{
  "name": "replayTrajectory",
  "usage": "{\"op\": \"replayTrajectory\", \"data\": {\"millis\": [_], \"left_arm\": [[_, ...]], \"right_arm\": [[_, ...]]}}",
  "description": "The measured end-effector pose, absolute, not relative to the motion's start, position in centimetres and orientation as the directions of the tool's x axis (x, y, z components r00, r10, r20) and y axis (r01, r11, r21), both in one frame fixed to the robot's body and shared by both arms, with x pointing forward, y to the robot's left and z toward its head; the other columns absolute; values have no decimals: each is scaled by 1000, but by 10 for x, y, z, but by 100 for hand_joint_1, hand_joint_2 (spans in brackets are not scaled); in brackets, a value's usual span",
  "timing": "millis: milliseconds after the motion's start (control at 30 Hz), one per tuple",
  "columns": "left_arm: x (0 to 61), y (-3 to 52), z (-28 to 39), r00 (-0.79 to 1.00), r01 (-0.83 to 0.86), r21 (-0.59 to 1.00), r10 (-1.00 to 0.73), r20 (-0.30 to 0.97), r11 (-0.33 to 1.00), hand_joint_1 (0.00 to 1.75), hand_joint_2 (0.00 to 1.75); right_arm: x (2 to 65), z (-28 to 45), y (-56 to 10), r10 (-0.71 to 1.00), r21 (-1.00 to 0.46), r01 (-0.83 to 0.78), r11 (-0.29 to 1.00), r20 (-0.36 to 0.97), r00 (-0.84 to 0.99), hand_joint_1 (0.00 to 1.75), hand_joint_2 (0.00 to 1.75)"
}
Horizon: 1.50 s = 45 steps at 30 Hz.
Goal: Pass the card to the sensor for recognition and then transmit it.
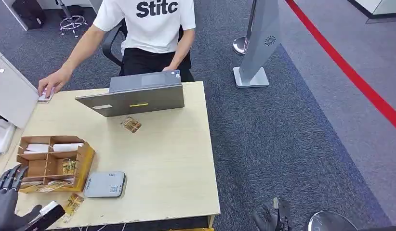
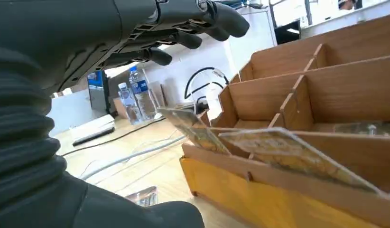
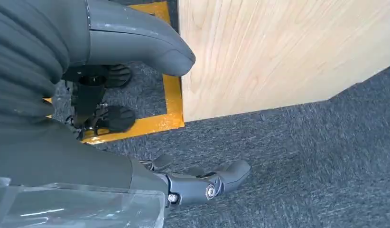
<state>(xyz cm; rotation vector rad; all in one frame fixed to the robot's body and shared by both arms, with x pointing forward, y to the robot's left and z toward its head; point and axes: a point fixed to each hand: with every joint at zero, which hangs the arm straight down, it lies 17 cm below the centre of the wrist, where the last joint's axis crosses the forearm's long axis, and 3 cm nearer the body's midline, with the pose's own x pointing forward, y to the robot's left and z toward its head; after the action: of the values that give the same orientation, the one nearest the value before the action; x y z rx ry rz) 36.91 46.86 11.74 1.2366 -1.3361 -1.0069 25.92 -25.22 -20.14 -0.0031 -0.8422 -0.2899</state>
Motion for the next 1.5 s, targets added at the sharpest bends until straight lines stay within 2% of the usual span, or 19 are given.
{"op": "replayTrajectory", "data": {"millis": [800, 1100, 1500], "left_arm": [[400, 445, 118, -29, -129, 989, -997, 69, 72, 0, 175], [402, 428, 106, -100, -81, 991, -989, -113, -105, 0, 175], [400, 398, 96, -188, -55, 988, -970, -155, -148, 0, 175]], "right_arm": [[261, -202, -249, -223, 92, 232, 968, 736, 639, 0, 175], [261, -202, -249, -223, 92, 231, 969, 735, 640, 0, 175], [261, -202, -249, -223, 91, 232, 968, 733, 642, 0, 175]]}}
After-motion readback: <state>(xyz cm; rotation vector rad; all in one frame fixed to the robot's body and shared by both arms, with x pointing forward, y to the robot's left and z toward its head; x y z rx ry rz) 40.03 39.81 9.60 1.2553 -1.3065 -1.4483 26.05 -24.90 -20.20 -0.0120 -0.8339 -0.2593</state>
